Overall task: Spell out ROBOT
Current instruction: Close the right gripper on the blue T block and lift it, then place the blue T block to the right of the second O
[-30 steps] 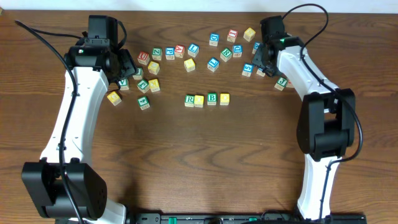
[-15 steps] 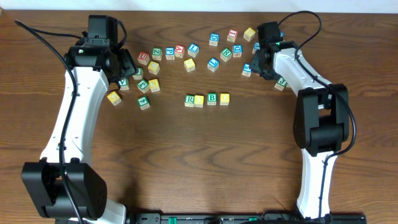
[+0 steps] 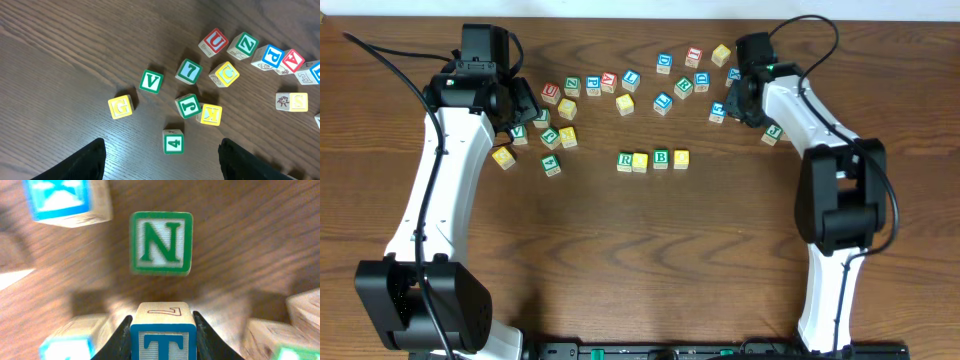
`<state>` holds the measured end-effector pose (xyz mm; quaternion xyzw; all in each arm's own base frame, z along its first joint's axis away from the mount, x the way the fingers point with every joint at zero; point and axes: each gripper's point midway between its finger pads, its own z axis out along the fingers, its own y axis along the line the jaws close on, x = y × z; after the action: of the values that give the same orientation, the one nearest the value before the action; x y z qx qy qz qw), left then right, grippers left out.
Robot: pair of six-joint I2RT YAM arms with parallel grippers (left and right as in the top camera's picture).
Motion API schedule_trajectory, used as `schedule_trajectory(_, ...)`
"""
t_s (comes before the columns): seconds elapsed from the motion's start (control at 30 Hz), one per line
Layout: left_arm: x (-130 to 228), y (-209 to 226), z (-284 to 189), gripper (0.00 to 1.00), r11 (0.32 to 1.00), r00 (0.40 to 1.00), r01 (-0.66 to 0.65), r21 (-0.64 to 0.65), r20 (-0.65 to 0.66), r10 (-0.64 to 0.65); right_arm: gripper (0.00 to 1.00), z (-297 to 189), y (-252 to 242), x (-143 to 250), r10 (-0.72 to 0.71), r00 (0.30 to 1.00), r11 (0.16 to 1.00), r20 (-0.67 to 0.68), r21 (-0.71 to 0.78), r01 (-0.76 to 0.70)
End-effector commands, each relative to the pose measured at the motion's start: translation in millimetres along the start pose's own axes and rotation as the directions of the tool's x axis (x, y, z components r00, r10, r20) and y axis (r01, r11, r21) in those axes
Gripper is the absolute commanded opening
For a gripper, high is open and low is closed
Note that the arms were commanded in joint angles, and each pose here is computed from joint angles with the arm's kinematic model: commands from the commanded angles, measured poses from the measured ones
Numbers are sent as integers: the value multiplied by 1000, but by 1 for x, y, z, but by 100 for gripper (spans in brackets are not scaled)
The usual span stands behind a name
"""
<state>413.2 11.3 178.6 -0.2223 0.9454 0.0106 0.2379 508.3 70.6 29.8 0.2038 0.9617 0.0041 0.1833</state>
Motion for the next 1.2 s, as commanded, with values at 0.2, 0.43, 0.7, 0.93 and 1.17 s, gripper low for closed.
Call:
schedule_trajectory(0.2,-6,1,-8,71,1000,1000,13,-1,28,-13,20,-101,25,-4,-164,985,974,55,-148,170)
schedule_trajectory(0.43,-6,1,-8,71,1000,1000,13,-1,27,-13,19,-96,43,56,-287,952,950,-108,-159,269)
schedule_trajectory(0.7,-6,1,-8,71,1000,1000,13,-1,27,-13,20,-70,64,106,-380,901,923,-211,-143,356)
schedule_trajectory(0.93,-3,2,-5,71,1000,1000,12,-6,18,-12,20,-53,61,116,-381,891,924,-245,-111,365)
schedule_trajectory(1.17,-1,3,-4,71,1000,1000,15,-7,14,-14,21,-49,51,113,-381,892,924,-244,-54,380)
